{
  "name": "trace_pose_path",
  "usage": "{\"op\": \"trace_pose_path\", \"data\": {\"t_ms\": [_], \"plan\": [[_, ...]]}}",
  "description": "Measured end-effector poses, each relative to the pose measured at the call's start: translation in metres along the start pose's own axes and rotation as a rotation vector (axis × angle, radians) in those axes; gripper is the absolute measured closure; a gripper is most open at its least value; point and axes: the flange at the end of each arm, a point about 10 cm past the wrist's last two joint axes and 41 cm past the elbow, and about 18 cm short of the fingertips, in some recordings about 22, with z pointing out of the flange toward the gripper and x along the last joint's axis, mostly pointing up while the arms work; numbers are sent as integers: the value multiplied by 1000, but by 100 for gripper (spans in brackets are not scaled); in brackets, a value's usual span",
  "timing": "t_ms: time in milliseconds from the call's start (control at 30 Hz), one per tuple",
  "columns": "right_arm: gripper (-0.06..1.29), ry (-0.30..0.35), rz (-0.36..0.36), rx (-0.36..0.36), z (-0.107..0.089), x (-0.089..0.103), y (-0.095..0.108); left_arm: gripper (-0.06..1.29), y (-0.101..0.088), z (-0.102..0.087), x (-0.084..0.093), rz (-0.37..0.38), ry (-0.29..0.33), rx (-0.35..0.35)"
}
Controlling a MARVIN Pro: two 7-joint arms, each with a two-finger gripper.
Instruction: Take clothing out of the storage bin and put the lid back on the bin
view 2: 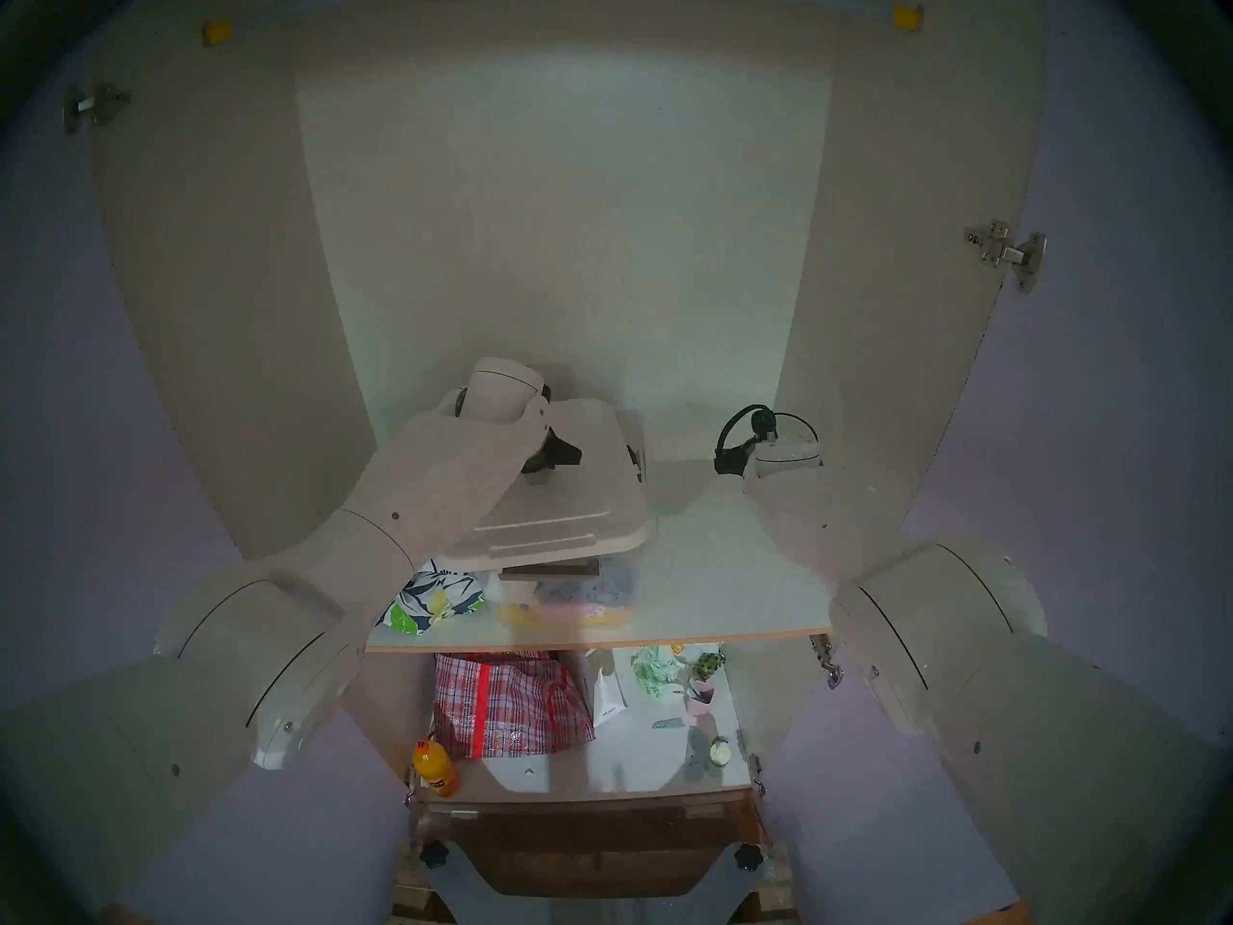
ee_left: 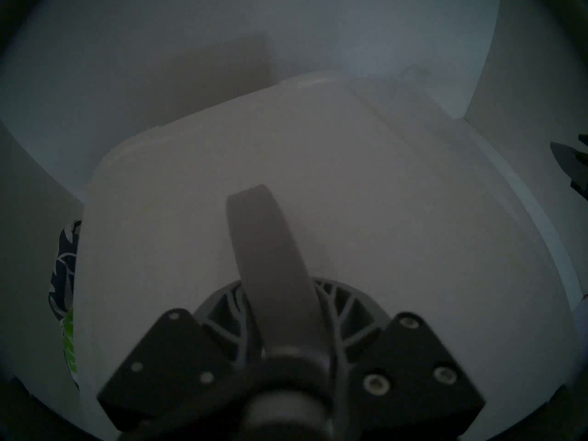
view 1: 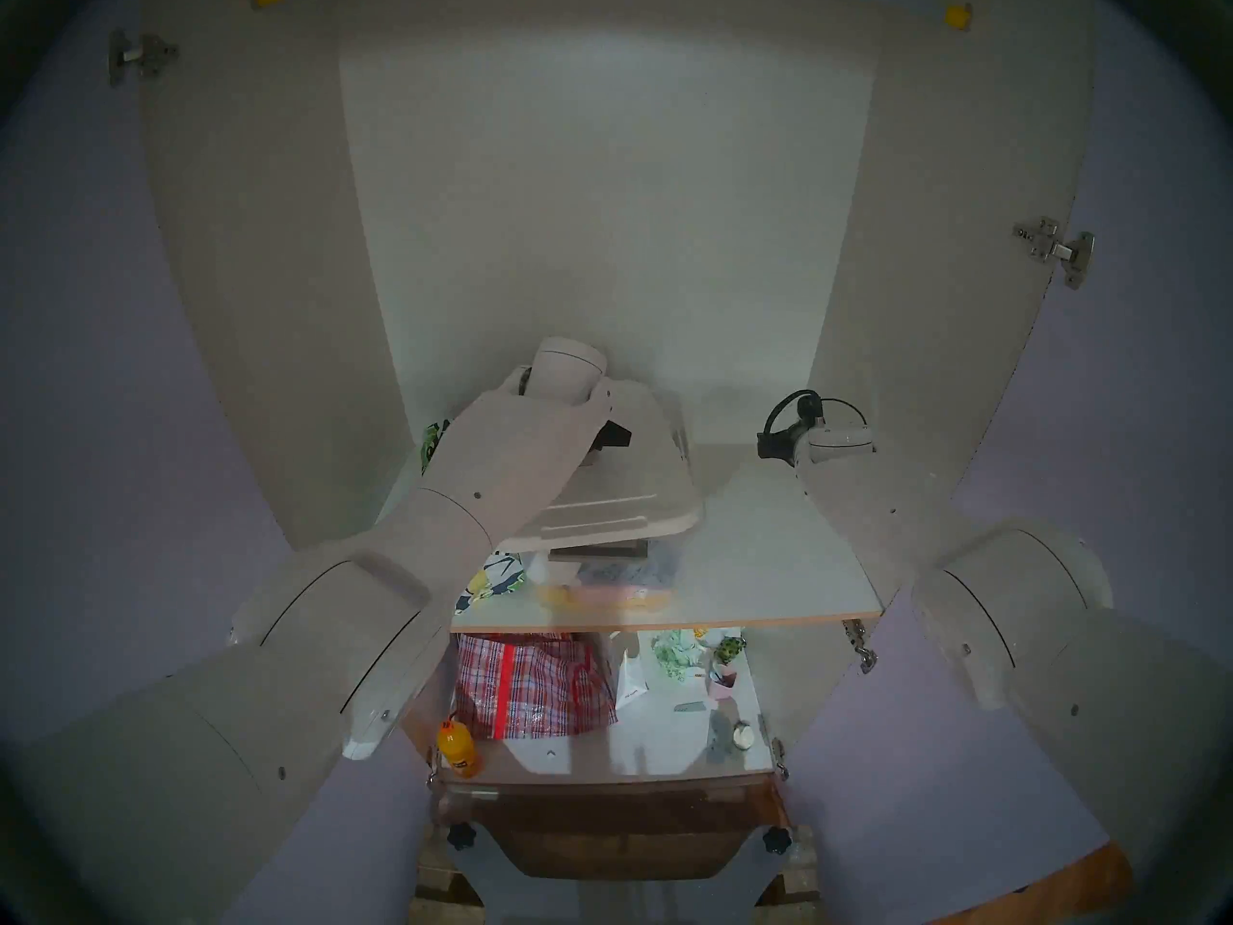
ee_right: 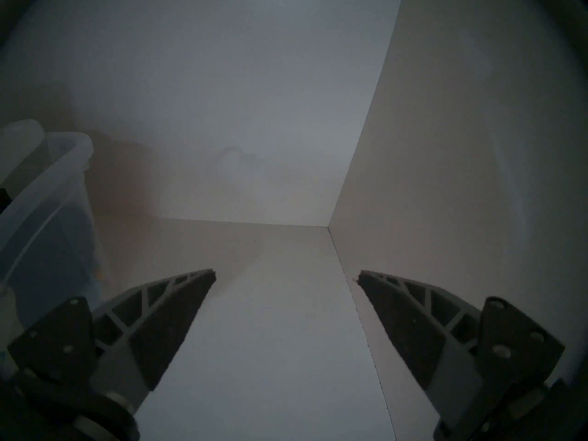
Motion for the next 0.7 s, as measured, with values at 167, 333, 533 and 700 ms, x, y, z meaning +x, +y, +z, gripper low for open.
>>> {"op": "trace_pose_path", "data": {"t_ms": [167, 333, 533, 700], "plan": [[0, -1, 0, 0, 0, -1, 0, 107, -5, 0, -5, 55, 17, -19], [0, -1, 0, 0, 0, 0, 0, 107, -13, 0, -1, 55, 14, -13], [0, -1, 0, 0, 0, 0, 0, 107, -11, 2, 8, 33, 12, -19], [0, -1, 1, 0, 0, 0, 0, 107, -9, 2, 15, 27, 23, -25]]}}
